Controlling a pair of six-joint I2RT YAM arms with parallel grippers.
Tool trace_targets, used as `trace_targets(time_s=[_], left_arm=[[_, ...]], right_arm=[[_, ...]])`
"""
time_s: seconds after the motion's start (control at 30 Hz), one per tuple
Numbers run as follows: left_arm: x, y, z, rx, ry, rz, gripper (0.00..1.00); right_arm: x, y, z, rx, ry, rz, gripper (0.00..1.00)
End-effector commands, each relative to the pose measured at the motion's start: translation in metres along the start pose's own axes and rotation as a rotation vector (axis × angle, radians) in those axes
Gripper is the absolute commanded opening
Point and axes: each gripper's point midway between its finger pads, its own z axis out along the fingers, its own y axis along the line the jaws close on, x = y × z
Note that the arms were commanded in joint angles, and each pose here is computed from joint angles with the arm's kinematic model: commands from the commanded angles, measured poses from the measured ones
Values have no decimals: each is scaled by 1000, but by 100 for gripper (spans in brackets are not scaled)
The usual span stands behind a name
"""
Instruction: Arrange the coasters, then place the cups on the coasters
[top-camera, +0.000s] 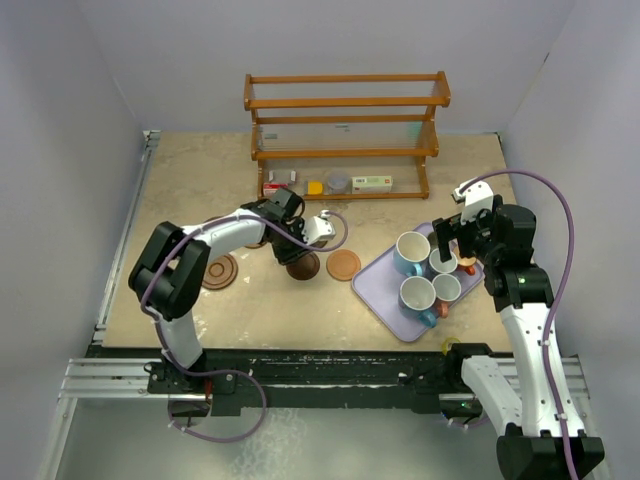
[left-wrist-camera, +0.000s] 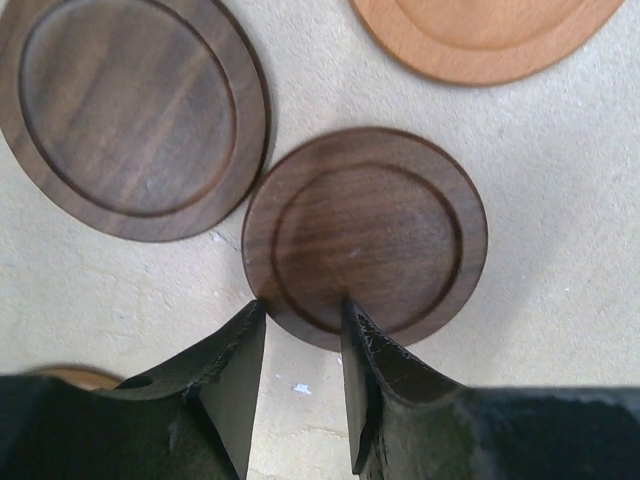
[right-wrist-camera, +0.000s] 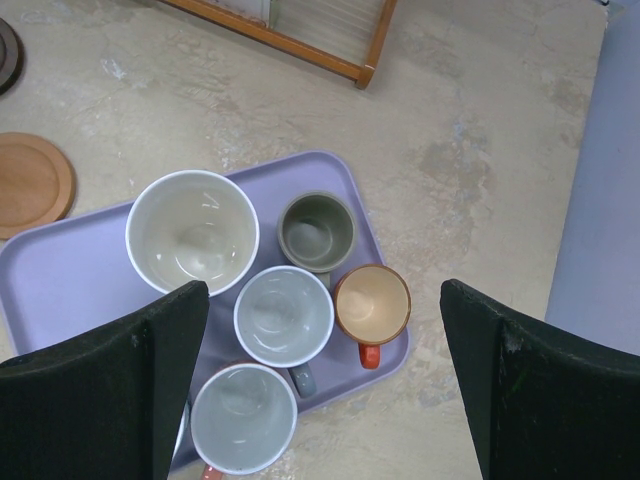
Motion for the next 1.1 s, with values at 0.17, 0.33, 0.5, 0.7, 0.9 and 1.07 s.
trace_targets(time_s=[0.17, 0.33, 0.5, 0.7, 0.9, 1.07], left_arm=[[78, -25, 1, 18, 238, -42, 32], [89, -26, -3, -4, 261, -55, 32], [96, -26, -10, -14, 263, -62, 33], [105, -22, -19, -34, 262, -90, 33], [131, -31, -30, -23, 313, -103, 33], [151, -34, -36, -38, 353, -118, 33]], right_arm=[[-12, -2, -4, 5, -45, -11, 100], [-12, -1, -4, -1, -41, -10, 100], [-11, -1, -3, -3, -37, -10, 100], [-11, 0, -2, -7, -37, -8, 100], [-11, 1, -2, -16, -35, -6, 100], [-13, 1, -4, -14, -46, -8, 100]])
